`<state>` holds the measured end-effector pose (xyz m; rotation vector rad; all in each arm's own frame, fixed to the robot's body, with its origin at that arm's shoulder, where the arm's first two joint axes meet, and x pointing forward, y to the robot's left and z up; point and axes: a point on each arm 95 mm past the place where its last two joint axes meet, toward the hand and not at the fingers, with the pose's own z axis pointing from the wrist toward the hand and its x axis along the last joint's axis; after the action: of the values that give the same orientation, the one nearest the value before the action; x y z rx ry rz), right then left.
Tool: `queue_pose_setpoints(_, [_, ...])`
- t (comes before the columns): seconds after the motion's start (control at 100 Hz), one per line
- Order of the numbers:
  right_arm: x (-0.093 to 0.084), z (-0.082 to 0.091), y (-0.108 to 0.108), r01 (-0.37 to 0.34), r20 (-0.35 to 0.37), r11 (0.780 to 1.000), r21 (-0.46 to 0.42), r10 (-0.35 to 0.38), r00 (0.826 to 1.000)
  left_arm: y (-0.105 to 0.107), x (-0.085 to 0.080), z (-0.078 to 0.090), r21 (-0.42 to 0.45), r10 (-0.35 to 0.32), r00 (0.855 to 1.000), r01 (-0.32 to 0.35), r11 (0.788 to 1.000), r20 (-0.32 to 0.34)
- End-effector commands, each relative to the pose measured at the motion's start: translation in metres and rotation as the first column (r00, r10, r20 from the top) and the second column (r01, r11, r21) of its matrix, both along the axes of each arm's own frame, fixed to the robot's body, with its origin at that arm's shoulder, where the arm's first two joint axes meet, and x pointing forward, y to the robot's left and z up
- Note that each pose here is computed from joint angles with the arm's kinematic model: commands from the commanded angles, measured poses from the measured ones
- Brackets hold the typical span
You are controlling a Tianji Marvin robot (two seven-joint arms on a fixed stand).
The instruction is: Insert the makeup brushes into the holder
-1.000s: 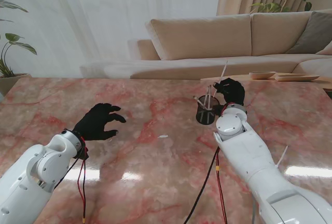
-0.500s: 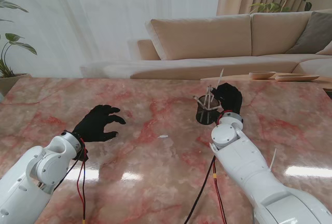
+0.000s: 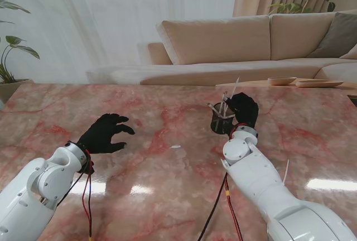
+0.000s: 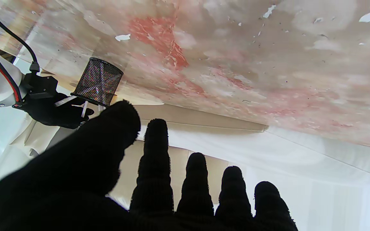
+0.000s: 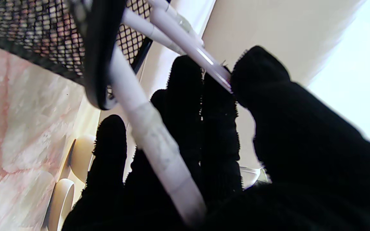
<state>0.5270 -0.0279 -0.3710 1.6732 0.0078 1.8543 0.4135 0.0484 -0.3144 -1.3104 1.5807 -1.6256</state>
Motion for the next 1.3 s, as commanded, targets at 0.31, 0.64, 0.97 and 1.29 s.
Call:
queue_pose_setpoints(0.31, [-0.0078, -0.012, 0.0041, -0.014, -0.001, 0.999, -0.029, 0.014, 1.0, 0.0008, -0.0018, -0.003, -0.002, -0.005, 1.0, 0.005, 1.0, -0.008])
queue_pose_setpoints(0.64, [-0.0101, -0.0128, 0.0042, -0.013, 0.011, 1.0, -0.015, 0.014, 1.0, 0.0015, -0.0013, -0.0017, 0.001, -0.008, 1.0, 0.008, 1.0, -0.004])
queue_pose_setpoints(0.97, [-0.0116, -0.0134, 0.0034, -0.015, -0.003, 0.999, -0.038, 0.015, 1.0, 0.0025, -0.0017, -0.0017, 0.002, -0.009, 1.0, 0.009, 1.0, -0.005])
queue_pose_setpoints(1.29, [-0.0127, -0.0131, 0.0038, -0.024, -0.009, 0.999, -0.025, 0.024, 1.0, 0.0031, -0.0011, -0.0011, 0.0, -0.01, 1.0, 0.01, 1.0, -0.003])
